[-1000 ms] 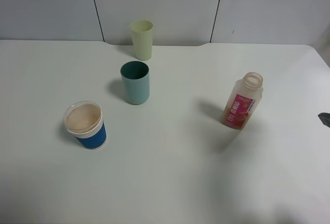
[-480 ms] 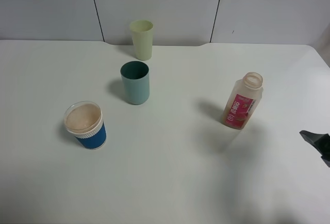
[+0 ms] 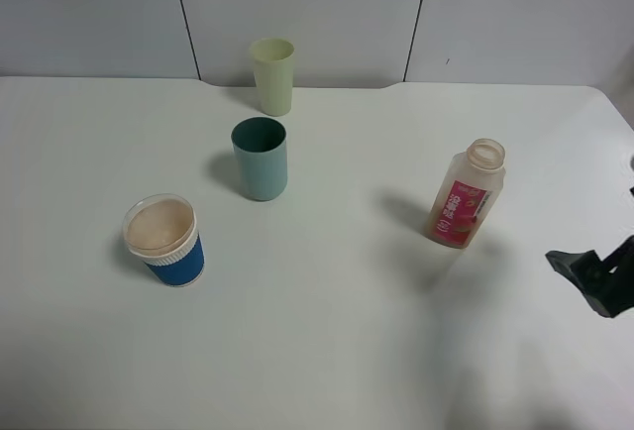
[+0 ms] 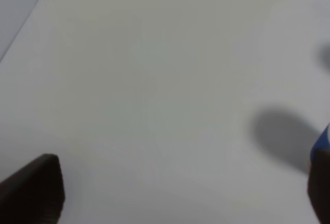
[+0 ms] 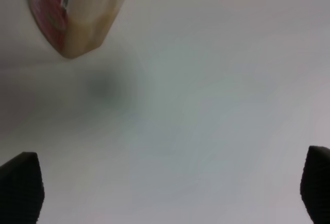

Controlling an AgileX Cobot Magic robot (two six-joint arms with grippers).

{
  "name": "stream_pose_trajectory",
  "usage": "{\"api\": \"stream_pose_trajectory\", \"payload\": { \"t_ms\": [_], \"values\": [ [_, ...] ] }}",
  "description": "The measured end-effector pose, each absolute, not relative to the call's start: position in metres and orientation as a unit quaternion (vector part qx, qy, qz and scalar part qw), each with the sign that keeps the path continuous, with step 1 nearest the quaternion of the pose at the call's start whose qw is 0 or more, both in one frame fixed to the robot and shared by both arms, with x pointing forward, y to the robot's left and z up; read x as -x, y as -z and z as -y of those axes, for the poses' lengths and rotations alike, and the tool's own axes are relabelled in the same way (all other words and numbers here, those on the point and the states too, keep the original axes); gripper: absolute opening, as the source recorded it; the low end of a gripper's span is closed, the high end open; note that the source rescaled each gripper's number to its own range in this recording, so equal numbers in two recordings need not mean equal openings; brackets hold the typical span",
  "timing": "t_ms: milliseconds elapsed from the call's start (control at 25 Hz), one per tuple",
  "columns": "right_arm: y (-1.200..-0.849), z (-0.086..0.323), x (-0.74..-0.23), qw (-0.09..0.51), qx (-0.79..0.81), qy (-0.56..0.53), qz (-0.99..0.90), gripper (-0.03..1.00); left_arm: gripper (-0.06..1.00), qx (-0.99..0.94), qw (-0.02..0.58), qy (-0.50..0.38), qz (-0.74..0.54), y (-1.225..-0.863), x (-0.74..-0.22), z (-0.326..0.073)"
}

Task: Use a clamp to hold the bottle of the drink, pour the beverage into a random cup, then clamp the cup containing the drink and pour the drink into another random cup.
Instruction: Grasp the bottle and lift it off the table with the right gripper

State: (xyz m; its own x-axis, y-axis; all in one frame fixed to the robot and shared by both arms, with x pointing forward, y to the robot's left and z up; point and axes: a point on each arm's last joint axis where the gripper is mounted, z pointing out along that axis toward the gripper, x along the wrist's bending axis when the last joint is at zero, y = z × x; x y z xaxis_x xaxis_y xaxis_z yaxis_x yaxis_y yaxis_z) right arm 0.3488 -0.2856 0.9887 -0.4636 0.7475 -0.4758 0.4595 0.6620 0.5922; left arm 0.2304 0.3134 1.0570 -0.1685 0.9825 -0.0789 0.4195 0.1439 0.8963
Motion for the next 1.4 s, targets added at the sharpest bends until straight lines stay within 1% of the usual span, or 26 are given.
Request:
{"api": "stream_pose_trajectory", "payload": {
  "t_ms": [40,120,160,200,280,520,640,680,720,920,1080,1240,1400],
  "values": [
    [-0.984,0.284,-0.354,0.353,-0.373,-0.192,-0.836,1.0,0.88,-0.53,0.367,-0.383,-0.661,-1.057,-0.23,-0.313],
    [-0.981,0.283,-0.358,0.344,-0.385,-0.196,-0.834,1.0,0.88,-0.53,0.367,-0.383,-0.661,-1.057,-0.23,-0.313],
    [-0.974,0.28,-0.367,0.323,-0.412,-0.201,-0.828,1.0,0.88,-0.53,0.367,-0.383,-0.661,-1.057,-0.23,-0.313],
    [-0.974,0.28,-0.367,0.323,-0.412,-0.201,-0.828,1.0,0.88,-0.53,0.367,-0.383,-0.661,-1.057,-0.23,-0.313],
    [-0.963,0.277,-0.38,0.3,-0.437,-0.203,-0.824,1.0,0.88,-0.53,0.367,-0.383,-0.661,-1.057,-0.23,-0.313],
    [-0.949,0.275,-0.39,0.28,-0.43,-0.182,-0.839,1.0,0.88,-0.53,0.367,-0.383,-0.661,-1.057,-0.23,-0.313],
    [-0.948,0.274,-0.393,0.285,-0.421,-0.183,-0.842,1.0,0.88,-0.53,0.367,-0.383,-0.661,-1.057,-0.23,-0.313],
    [-0.949,0.273,-0.397,0.304,-0.395,-0.187,-0.847,1.0,0.88,-0.53,0.367,-0.383,-0.661,-1.057,-0.23,-0.313],
    [-0.95,0.275,-0.398,0.31,-0.39,-0.185,-0.847,1.0,0.88,-0.53,0.367,-0.383,-0.661,-1.057,-0.23,-0.313],
    [-0.951,0.282,-0.4,0.324,-0.385,-0.174,-0.847,1.0,0.88,-0.53,0.367,-0.383,-0.661,-1.057,-0.23,-0.313],
    [-0.954,0.295,-0.405,0.359,-0.383,-0.167,-0.835,1.0,0.88,-0.53,0.367,-0.383,-0.661,-1.057,-0.23,-0.313],
    [-0.952,0.296,-0.408,0.362,-0.378,-0.167,-0.836,1.0,0.88,-0.53,0.367,-0.383,-0.661,-1.057,-0.23,-0.313],
    [-0.936,0.29,-0.421,0.348,-0.346,-0.18,-0.853,1.0,0.88,-0.53,0.367,-0.383,-0.661,-1.057,-0.23,-0.313]
  ]
}}
